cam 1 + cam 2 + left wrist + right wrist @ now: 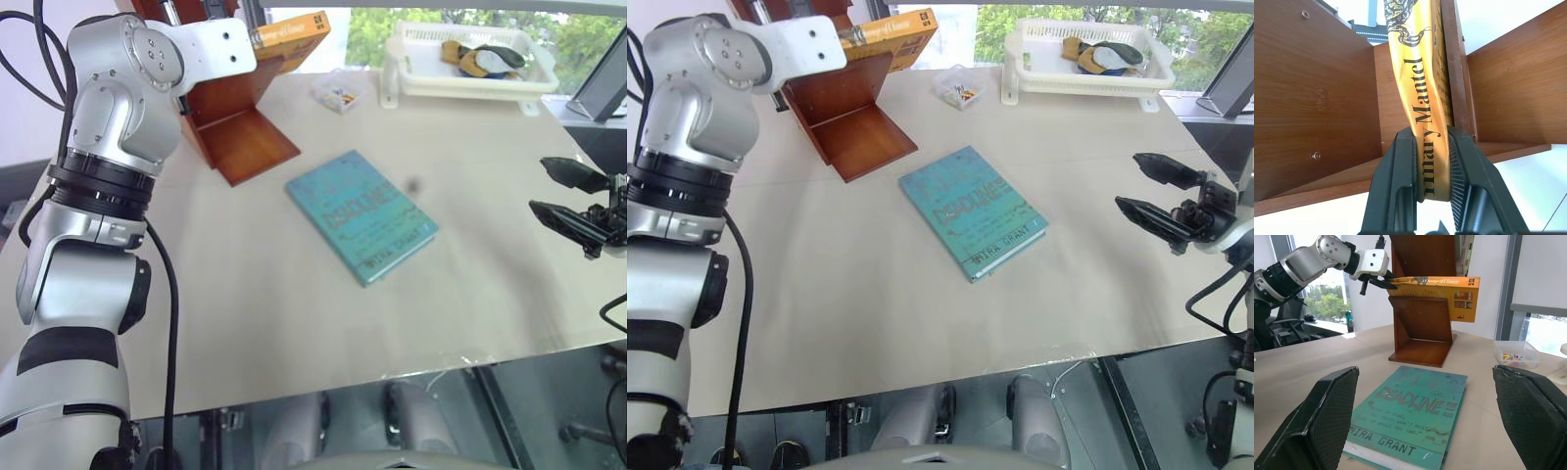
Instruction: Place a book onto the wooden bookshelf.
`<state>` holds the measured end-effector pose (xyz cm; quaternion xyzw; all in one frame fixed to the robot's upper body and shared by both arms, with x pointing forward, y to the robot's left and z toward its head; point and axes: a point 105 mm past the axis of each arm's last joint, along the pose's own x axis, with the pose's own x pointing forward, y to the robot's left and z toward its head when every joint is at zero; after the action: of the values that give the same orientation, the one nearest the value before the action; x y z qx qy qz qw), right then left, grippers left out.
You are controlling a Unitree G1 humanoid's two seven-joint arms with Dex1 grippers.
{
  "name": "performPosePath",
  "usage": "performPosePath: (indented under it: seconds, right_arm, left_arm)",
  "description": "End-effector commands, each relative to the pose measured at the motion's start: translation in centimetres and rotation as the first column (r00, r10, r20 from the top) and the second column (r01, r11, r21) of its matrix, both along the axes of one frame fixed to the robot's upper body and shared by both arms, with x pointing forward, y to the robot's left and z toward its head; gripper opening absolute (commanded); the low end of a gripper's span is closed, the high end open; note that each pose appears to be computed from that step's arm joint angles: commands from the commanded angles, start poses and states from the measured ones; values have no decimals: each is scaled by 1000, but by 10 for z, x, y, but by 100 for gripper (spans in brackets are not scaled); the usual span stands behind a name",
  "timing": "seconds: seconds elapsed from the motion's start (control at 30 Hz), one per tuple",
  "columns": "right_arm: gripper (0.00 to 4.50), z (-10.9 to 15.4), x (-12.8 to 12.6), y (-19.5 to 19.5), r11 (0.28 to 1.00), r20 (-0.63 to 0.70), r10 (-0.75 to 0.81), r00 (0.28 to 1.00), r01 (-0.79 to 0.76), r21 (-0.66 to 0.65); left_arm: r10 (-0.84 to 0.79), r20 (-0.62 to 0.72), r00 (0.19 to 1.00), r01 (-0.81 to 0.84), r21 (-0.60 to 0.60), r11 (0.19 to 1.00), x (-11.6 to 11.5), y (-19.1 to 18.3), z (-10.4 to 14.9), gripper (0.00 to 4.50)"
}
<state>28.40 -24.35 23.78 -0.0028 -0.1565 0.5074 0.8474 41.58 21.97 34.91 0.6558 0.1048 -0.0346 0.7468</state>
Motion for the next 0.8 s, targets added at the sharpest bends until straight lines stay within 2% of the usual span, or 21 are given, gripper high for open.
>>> performPosePath:
  seconds: [0.03,0.1,0.13,0.17,0.23,0.5,0.6,0.7,0.8]
  right_arm:
    - [450,15,-4,-2,1000,58,-3,998,4,-15]
    - [450,15,-4,-2,1000,58,-3,998,4,-15]
    - [450,15,-4,-2,1000,58,-3,998,4,-15]
    - [450,15,-4,-2,1000,58,-3,998,4,-16]
    - [450,15,-4,-1,1000,58,-2,998,3,-15]
    - [450,15,-3,2,1000,57,3,998,-3,-14]
    - [450,14,-2,3,1000,56,6,998,-6,-13]
    - [450,15,-3,3,1000,55,9,998,-8,-11]
    - [450,15,-3,3,1000,54,10,998,-9,-10]
  left_arm:
    - [35,15,999,-35,18,999,-7,11,6,47]
    - [35,16,999,-35,16,999,-6,11,5,138]
    - [35,22,999,-35,13,999,-6,10,6,159]
    - [37,29,999,-38,9,999,-6,11,7,212]
    - [56,9,998,-56,23,998,-9,15,5,290]
    - [90,14,996,-90,49,995,-14,26,9,290]
    - [77,55,996,-79,42,996,-15,23,18,290]
    - [35,107,994,-36,7,999,-18,17,31,290]
    - [-33,72,997,39,-78,996,-22,11,28,290]
